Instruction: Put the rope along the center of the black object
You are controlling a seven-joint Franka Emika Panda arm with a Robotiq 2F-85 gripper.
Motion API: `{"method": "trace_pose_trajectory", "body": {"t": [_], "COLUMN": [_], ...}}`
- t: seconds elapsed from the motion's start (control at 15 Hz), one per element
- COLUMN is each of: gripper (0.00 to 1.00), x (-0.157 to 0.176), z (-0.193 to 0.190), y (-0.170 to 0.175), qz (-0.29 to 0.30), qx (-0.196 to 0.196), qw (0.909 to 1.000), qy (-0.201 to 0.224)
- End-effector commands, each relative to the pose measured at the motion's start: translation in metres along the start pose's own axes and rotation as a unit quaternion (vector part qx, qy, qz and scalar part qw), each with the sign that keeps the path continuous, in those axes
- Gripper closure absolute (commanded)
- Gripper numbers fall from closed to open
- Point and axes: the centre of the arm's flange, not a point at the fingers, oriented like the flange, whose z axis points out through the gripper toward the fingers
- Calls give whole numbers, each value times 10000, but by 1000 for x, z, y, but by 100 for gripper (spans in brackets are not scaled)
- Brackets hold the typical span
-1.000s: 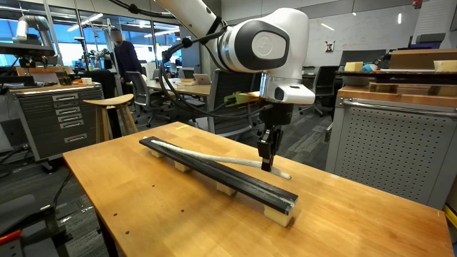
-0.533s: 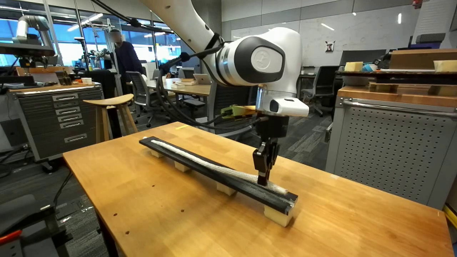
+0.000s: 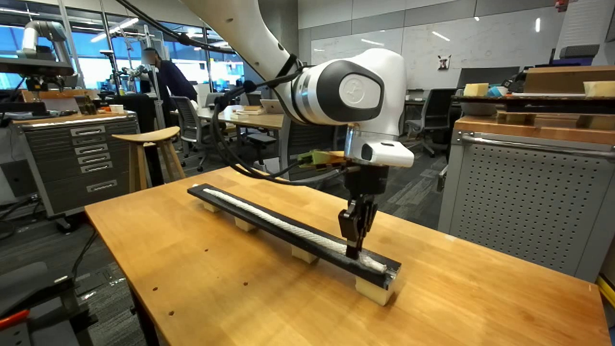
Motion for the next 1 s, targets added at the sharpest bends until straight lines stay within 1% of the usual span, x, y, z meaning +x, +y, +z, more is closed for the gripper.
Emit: {"method": "trace_pose_trajectory", "body": {"t": [0.0, 0.27, 0.53, 0.93], "gripper": [97, 97, 97, 97], "x": [7, 7, 6, 6], "z": [-3, -4, -7, -1], "y": [-4, -8, -13, -13], "qz": [291, 382, 351, 380], "qx": [115, 296, 459, 380], "qw": [9994, 9986, 9976, 9978], "qy": [118, 228, 377, 389]}}
